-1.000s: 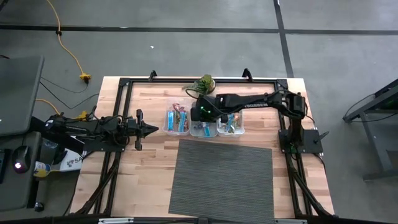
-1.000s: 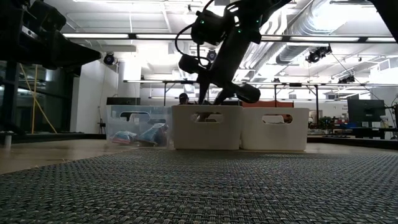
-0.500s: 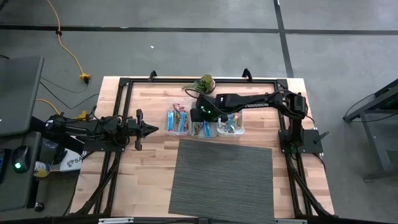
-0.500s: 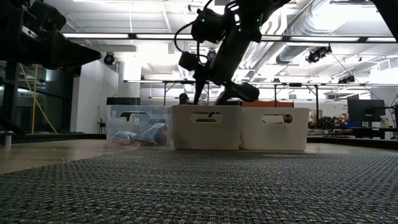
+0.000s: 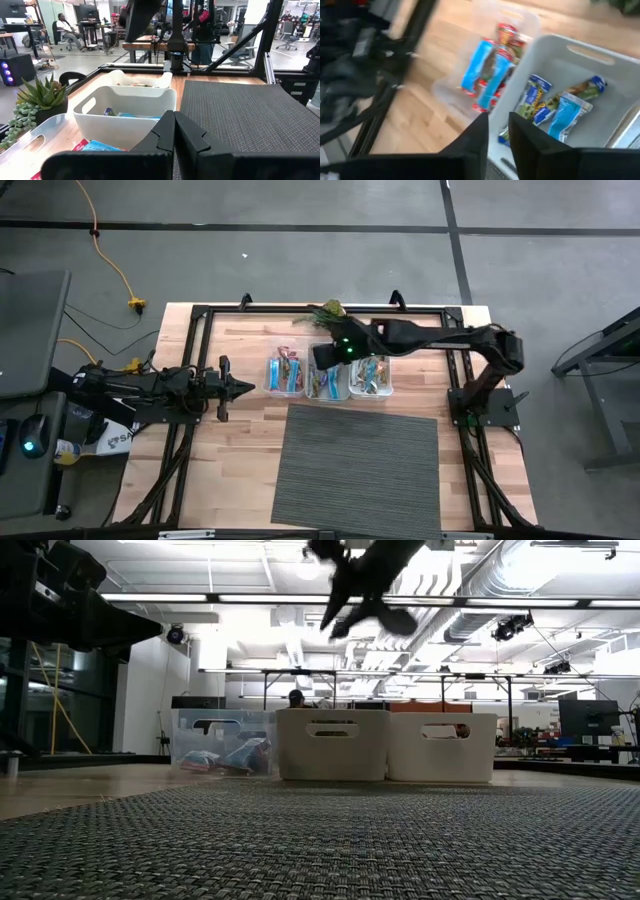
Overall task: Pick and place Granola Bars by type
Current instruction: Return to Home Position
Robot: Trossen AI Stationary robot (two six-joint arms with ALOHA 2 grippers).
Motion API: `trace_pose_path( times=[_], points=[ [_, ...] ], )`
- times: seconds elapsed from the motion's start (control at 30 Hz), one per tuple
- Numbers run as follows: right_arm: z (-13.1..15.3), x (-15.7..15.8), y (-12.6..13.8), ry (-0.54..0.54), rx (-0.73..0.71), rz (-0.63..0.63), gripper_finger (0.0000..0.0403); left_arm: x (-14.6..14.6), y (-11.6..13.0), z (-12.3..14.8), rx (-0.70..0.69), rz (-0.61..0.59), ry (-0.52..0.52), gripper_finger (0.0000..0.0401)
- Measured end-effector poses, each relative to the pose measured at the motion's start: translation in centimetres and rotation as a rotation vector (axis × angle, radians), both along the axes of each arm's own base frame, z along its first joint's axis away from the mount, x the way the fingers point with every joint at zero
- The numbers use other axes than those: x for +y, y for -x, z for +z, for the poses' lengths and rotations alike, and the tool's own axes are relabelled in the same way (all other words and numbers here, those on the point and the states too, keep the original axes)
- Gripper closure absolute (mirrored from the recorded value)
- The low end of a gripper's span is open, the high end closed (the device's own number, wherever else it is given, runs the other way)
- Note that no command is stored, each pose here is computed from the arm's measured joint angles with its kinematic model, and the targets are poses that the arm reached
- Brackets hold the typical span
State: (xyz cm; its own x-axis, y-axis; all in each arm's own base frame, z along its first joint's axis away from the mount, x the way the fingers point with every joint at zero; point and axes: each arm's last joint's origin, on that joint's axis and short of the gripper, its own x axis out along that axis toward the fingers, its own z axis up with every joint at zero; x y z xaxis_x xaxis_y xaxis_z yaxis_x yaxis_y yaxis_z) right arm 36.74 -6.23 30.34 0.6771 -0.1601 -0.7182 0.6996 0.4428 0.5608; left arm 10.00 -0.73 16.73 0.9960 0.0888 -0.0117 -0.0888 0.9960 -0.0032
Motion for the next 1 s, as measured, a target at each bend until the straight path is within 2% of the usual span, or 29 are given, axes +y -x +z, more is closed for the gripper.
trace_pose_path(
  times=[0.2, 0.33, 0.47, 0.57, 1.0],
  points=[
    [4.9, 2.6, 3.4, 0.188, -0.084, 0.069, 0.0397, 0.0, 0.0, 0.0, 0.000, 0.000, 0.000, 0.0401],
    [6.8, 4.3, 5.8, 0.327, -0.128, 0.058, 0.0398, 0.0, 0.0, 0.0, 0.000, 0.000, 0.000, 0.0401],
    [7.1, 5.5, 7.7, 0.445, -0.236, 0.061, 0.0401, 0.0, 0.0, 0.0, 0.000, 0.000, 0.000, 0.0401],
    [6.0, 6.1, 9.0, 0.499, -0.359, 0.075, 0.0402, 0.0, 0.0, 0.0, 0.000, 0.000, 0.000, 0.0401],
    [-3.7, 6.0, 16.2, 0.604, -0.837, 0.015, 0.0403, 0.0, 0.0, 0.0, 0.000, 0.000, 0.000, 0.0401]
  ],
)
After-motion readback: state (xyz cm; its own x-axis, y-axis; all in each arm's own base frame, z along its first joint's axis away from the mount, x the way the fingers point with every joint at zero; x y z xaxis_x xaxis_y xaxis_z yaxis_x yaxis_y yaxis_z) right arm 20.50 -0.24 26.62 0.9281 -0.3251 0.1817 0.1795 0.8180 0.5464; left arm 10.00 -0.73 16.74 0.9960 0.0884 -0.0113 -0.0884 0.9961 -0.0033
